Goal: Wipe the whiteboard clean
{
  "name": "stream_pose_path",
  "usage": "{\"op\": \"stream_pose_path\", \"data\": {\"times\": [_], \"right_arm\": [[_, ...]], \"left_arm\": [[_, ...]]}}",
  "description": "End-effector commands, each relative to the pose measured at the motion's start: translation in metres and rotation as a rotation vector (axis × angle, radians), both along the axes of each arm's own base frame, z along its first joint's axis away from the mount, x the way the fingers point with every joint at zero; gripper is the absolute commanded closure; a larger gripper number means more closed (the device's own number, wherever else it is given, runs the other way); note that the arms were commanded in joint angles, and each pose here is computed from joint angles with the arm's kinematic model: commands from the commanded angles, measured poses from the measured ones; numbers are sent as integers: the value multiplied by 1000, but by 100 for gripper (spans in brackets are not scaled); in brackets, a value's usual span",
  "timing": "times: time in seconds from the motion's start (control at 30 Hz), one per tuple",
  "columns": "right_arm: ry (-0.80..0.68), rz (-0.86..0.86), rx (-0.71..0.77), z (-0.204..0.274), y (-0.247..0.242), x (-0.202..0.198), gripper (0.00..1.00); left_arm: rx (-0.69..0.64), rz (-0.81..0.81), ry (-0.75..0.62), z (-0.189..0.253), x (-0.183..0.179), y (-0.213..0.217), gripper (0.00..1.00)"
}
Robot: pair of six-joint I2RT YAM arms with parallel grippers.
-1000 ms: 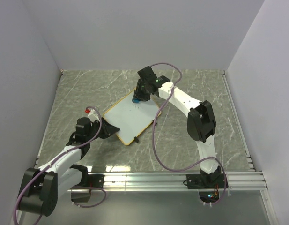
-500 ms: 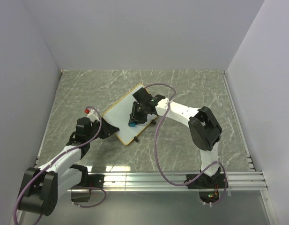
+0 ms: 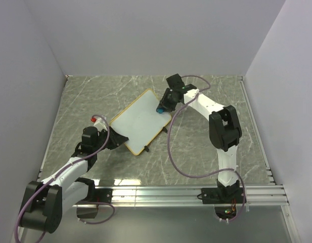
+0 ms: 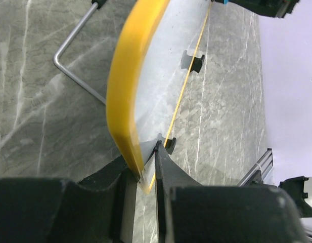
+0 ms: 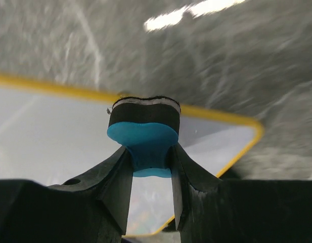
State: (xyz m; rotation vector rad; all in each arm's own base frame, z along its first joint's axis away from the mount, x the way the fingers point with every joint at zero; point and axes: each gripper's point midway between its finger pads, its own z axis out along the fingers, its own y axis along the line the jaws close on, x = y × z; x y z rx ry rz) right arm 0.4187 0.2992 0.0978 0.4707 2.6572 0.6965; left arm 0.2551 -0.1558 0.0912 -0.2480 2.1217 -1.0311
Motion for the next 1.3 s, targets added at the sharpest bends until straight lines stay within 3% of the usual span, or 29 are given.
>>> {"op": "stream_pose_path", "data": {"times": [0.0,0.13,0.37,0.5,0.67,0.8,0.93,1.0,1.03,1.07,1.27], "right_arm": [[-37,-50,-56,-8,-14,20,100],[-43,-3,-13,-4,12,-6,100],[-57,171,79,18,109,-77,100],[-70,250,154,46,157,-93,100],[-67,294,171,53,178,-99,100],[-74,226,126,45,141,-76,100],[-150,70,56,60,53,-35,100],[-166,21,-18,56,8,-39,100],[-169,-9,-45,53,-12,-38,100],[-171,-56,-69,50,-39,-33,100],[-109,-188,-235,4,-146,-73,100]], "left_arm": [[31,-16,7,-2,-2,1,100],[30,-20,12,-4,-2,0,100],[25,-27,14,-6,-1,-1,100],[23,-27,13,-6,-1,-2,100],[25,-29,12,-5,0,-2,100],[28,-22,1,-1,0,-1,100],[43,1,-8,3,4,3,100],[48,12,-16,7,5,5,97],[49,13,-21,8,5,5,87],[45,16,-26,10,5,5,70],[46,28,-39,17,5,7,40]]}}
